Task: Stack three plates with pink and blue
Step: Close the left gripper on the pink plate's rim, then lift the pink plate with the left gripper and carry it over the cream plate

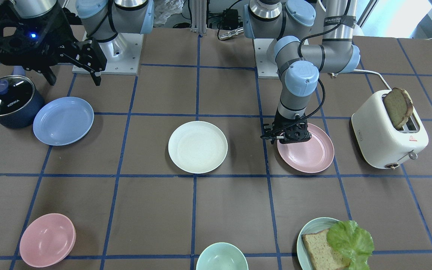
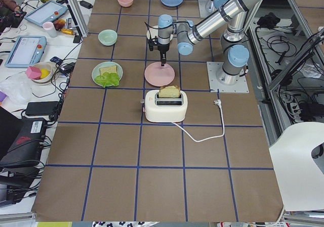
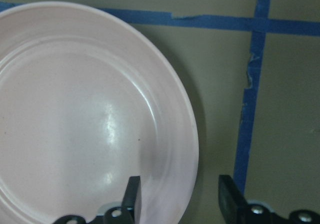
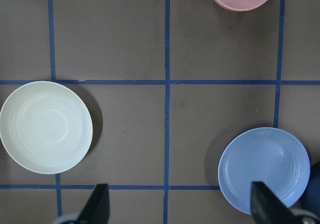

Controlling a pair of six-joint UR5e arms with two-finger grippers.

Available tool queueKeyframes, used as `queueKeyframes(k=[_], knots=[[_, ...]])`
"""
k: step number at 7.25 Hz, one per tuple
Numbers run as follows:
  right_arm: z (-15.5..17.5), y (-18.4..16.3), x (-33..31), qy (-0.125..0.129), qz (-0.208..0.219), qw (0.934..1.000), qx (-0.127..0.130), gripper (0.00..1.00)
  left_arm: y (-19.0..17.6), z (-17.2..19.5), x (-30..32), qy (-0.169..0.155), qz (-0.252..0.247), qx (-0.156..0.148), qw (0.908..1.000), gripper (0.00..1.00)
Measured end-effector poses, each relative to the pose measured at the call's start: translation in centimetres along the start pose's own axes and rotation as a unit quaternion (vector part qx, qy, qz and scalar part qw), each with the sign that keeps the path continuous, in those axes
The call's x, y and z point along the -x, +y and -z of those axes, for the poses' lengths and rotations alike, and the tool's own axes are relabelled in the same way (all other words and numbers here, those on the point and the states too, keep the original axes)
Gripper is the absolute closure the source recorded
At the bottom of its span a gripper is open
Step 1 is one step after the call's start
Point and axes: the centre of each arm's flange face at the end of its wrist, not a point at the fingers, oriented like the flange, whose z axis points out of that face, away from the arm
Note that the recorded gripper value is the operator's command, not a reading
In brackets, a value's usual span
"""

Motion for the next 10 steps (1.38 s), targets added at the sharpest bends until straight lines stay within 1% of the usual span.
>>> queueKeyframes(k=[1, 2, 3, 4, 5, 6, 8, 9, 10], knots=[[-0.2, 0.0, -0.2, 0.000, -0.001, 1.0000, 0.004, 0.00, 0.0, -0.2, -0.2, -0.001, -0.007, 0.002, 1.0000, 0.46], [-0.4, 0.0, -0.3, 0.001, -0.001, 0.9999, 0.010, 0.00, 0.0, -0.4, -0.4, -0.001, -0.013, 0.003, 0.9999, 0.53], [-0.5, 0.0, -0.5, 0.001, -0.002, 0.9999, 0.015, 0.00, 0.0, -0.7, -0.5, -0.002, -0.021, 0.006, 0.9998, 0.57], [-0.7, 0.0, -0.6, 0.001, 0.002, 0.9998, 0.020, 0.00, -0.1, -0.9, -0.6, -0.003, -0.028, 0.008, 0.9996, 0.72], [-0.8, 0.0, -0.9, 0.001, 0.006, 0.9997, 0.024, 0.00, -0.1, -1.1, -0.6, -0.003, -0.033, 0.009, 0.9994, 0.91], [-0.9, 0.0, -1.3, 0.001, 0.005, 0.9996, 0.029, 0.00, -0.2, -1.3, -0.7, -0.003, -0.035, 0.011, 0.9993, 1.00], [-0.9, 0.0, -1.9, -0.001, 0.001, 0.9994, 0.034, 0.00, -0.3, -1.3, -0.8, -0.003, -0.037, 0.011, 0.9993, 1.00], [-0.9, 0.0, -2.0, -0.001, 0.001, 0.9994, 0.034, 0.00, -0.3, -1.3, -1.0, -0.009, -0.041, 0.010, 0.9991, 1.00], [-0.9, 0.0, -2.0, 0.000, 0.000, 0.9994, 0.034, 0.00, -0.1, -1.1, -1.5, -0.028, -0.052, 0.007, 0.9983, 1.00]])
